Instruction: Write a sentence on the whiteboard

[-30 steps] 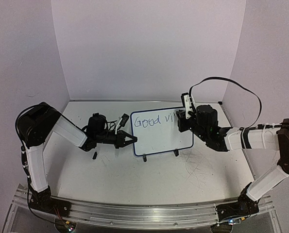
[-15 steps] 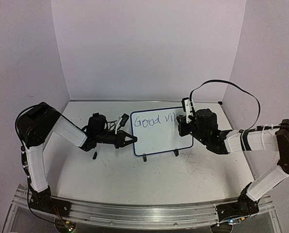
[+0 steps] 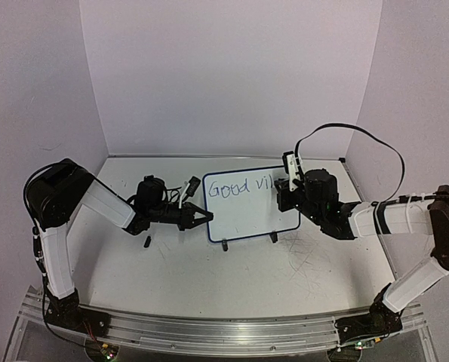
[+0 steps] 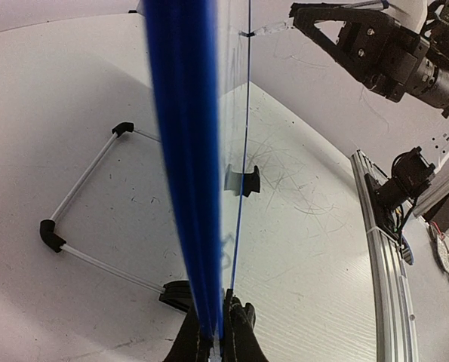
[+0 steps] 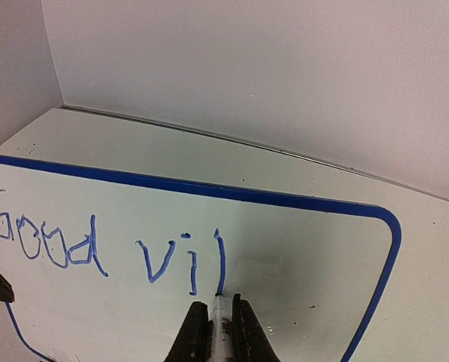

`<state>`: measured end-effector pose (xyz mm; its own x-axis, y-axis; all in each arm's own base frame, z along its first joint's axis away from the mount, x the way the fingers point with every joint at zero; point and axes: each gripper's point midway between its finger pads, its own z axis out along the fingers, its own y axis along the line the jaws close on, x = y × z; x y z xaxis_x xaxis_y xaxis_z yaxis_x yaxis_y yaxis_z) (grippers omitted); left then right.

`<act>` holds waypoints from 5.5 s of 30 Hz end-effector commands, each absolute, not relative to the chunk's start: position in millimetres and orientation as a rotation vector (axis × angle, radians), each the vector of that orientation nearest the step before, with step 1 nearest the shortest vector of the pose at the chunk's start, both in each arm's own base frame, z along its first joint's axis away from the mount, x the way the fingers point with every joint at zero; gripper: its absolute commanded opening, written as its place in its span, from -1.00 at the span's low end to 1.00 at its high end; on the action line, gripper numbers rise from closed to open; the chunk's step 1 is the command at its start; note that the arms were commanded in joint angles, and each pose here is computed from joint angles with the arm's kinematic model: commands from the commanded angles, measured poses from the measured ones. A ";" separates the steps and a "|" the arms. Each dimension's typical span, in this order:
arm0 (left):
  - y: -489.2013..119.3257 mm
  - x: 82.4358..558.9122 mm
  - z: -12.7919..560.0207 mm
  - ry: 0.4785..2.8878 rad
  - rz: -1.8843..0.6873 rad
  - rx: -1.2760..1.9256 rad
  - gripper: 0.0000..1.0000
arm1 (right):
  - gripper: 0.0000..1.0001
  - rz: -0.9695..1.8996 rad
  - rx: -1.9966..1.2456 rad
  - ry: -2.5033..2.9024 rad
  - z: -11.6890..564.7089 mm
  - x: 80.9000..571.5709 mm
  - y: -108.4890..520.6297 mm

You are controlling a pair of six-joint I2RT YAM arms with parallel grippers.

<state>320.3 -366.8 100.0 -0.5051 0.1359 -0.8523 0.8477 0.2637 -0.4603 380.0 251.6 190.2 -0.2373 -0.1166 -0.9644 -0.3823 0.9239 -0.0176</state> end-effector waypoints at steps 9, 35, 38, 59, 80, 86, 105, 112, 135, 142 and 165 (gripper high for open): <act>-359.1 338.1 103.1 1.820 -1.156 0.876 -1.00 | -1.00 0.263 -0.287 1.682 239.0 394.1 251.3; -358.7 338.6 102.5 1.823 -1.150 0.876 -1.00 | -1.00 0.199 -0.247 1.748 218.1 390.1 235.0; -358.9 338.7 102.9 1.822 -1.150 0.876 -1.00 | -1.00 0.218 -0.259 1.766 211.0 387.0 236.8; -358.7 338.5 102.2 1.824 -1.149 0.878 -1.00 | -1.00 0.323 -0.303 1.780 204.2 385.0 260.2; -357.1 340.9 103.5 1.825 -1.129 0.865 -1.00 | -1.00 0.294 -0.250 1.728 222.6 377.4 231.6; -357.4 340.3 101.3 1.831 -1.134 0.868 -1.00 | -1.00 0.301 -0.247 1.710 226.7 383.3 235.3; -356.9 340.0 102.7 1.827 -1.130 0.869 -1.00 | -1.00 0.233 -0.185 1.721 221.3 392.4 225.4; -357.1 339.9 102.7 1.827 -1.132 0.871 -1.00 | -1.00 0.205 -0.155 1.696 226.8 393.2 218.2; -357.3 339.8 104.3 1.823 -1.133 0.872 -1.00 | -1.00 0.293 -0.205 1.736 214.2 388.5 234.5; -357.3 339.4 104.3 1.824 -1.134 0.872 -1.00 | -1.00 0.282 -0.192 1.775 202.3 383.3 227.8; -357.3 339.5 104.7 1.824 -1.135 0.871 -1.00 | -1.00 0.330 -0.194 1.666 238.4 368.4 216.3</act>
<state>319.2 -367.0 99.4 -0.4948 0.1444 -0.8569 0.8543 0.2617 -0.4491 371.6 218.7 221.7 -0.1685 0.0270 -0.9853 -0.2908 0.9538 0.0758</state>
